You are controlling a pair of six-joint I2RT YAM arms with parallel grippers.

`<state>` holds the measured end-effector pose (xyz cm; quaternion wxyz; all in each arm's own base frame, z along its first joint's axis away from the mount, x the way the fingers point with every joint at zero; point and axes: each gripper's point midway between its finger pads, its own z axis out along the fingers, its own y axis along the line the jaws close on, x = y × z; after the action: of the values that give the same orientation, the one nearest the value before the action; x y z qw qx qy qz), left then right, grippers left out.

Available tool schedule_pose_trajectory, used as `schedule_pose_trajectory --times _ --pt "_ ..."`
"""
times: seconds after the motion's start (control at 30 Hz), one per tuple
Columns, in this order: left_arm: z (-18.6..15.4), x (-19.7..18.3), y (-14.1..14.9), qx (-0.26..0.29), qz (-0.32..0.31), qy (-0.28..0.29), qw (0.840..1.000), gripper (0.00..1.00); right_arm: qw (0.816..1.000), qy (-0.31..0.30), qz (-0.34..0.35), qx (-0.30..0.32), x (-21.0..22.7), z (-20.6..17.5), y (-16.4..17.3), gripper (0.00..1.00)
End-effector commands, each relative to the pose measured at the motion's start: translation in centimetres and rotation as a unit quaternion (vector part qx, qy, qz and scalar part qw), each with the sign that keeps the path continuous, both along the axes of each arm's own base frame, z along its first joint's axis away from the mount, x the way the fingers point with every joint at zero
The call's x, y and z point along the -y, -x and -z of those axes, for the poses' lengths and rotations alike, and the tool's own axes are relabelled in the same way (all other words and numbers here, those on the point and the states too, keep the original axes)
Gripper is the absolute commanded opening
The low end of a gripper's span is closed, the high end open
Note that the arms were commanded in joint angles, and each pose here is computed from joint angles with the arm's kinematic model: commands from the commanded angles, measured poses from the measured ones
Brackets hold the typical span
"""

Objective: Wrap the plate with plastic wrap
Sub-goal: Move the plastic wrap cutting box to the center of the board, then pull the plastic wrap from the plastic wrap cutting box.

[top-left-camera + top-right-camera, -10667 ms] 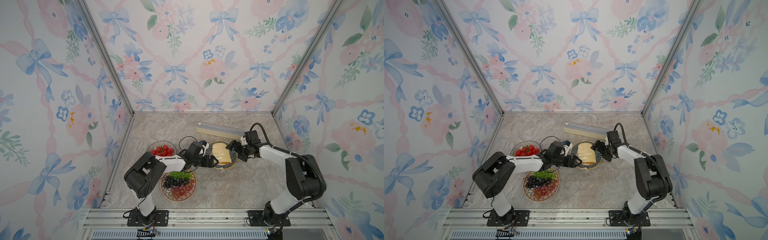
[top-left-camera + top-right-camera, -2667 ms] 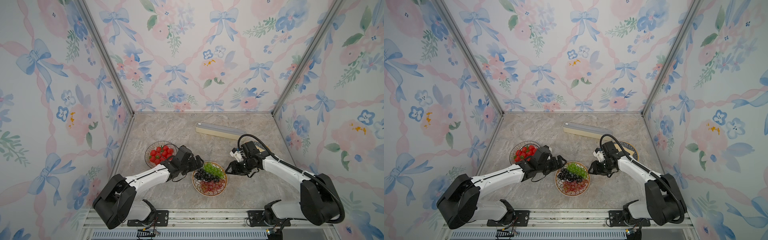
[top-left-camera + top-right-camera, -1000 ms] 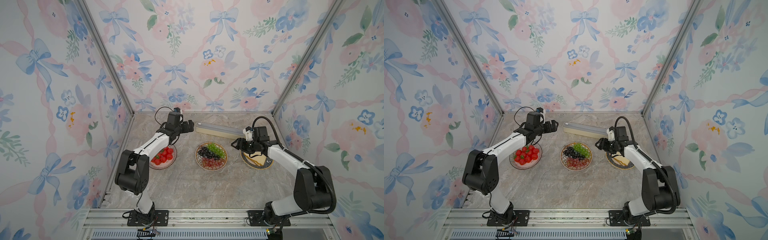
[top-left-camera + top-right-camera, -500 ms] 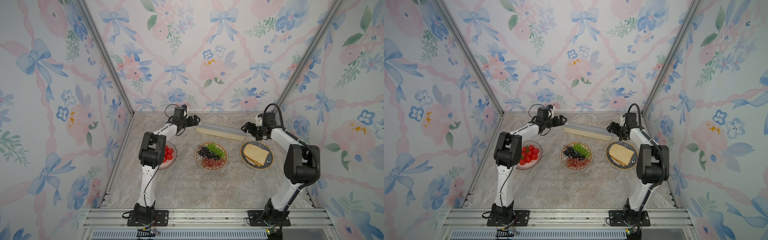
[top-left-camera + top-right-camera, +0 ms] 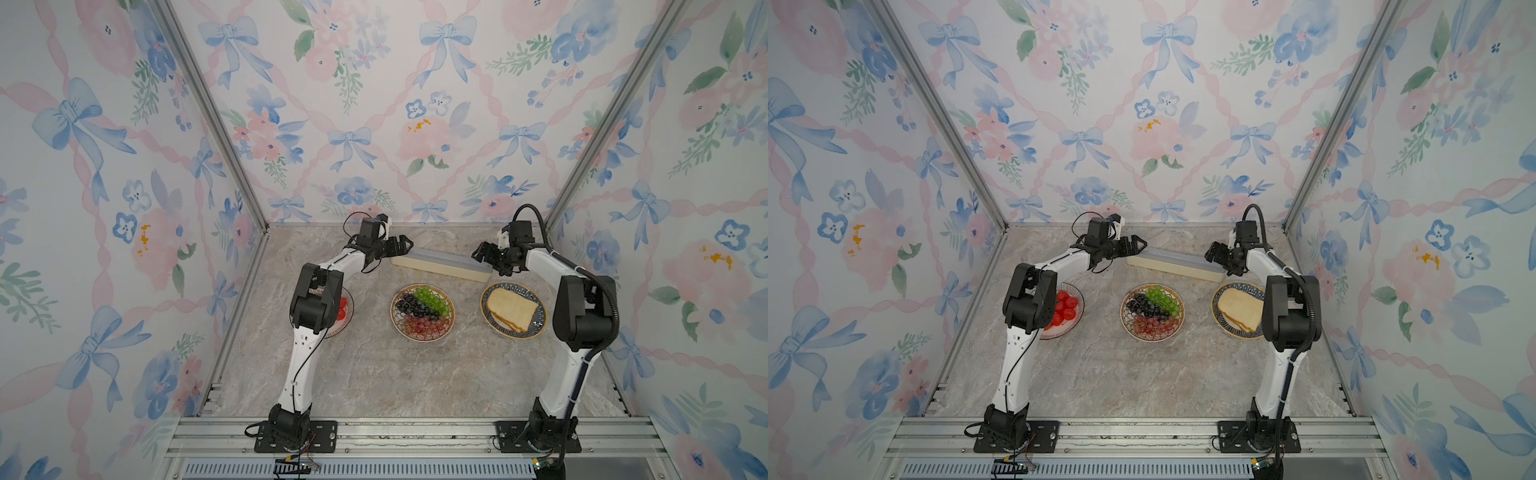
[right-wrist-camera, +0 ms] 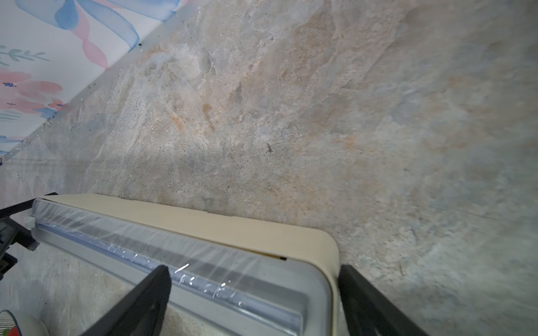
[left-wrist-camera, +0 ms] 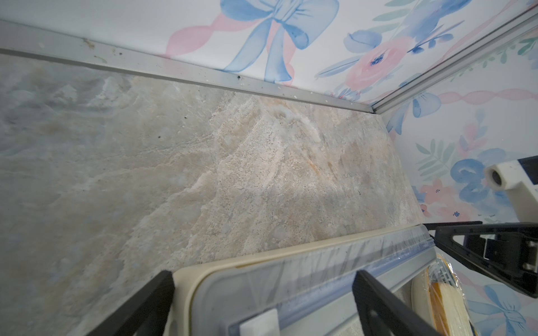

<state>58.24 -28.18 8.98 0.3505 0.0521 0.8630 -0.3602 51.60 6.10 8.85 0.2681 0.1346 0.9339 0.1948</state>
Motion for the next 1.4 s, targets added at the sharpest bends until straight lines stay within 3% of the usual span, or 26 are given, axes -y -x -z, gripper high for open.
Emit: schedule_pose_trajectory --times 0.0,0.3,0.5,0.67,0.73,0.87,1.0,1.23,1.37 --pt "-3.3 1.7 1.9 0.015 0.04 0.023 0.999 0.98 0.998 -0.038 -0.047 -0.015 -4.5 -0.1 0.7 0.9" --pt "-4.2 0.4 5.4 0.018 0.051 0.006 0.999 0.98 0.995 -0.033 -0.091 -0.017 -8.0 -0.6 1.9 0.9" --pt "-3.3 -2.3 8.3 0.005 0.012 -0.017 1.0 0.98 0.992 -0.034 -0.118 -0.029 -10.1 -0.4 3.6 0.9" --pt "-2.6 -4.2 10.8 -0.01 -0.013 -0.023 1.0 0.98 0.995 -0.021 -0.087 -0.041 -8.9 0.3 5.6 0.91" --pt "-2.6 -4.9 11.2 -0.009 -0.023 -0.028 0.999 0.98 0.997 -0.004 -0.069 -0.035 -7.7 -0.2 6.0 0.91" --pt "-4.3 -7.1 10.6 0.014 -0.054 -0.036 0.998 0.98 0.994 0.092 -0.064 -0.016 -5.1 -3.1 6.0 0.91" --pt "-7.0 -9.9 10.5 0.048 -0.103 -0.052 0.992 0.98 0.984 0.156 -0.088 -0.007 -5.3 -5.8 6.1 0.92" --pt "-6.3 -13.4 12.6 0.024 -0.164 -0.055 0.985 0.98 0.973 0.18 -0.138 -0.033 -9.7 -4.8 5.3 0.88" --pt "-4.0 -13.4 12.9 -0.014 -0.152 -0.039 0.988 0.98 0.969 0.189 -0.154 -0.044 -11.7 -3.7 4.3 0.87"
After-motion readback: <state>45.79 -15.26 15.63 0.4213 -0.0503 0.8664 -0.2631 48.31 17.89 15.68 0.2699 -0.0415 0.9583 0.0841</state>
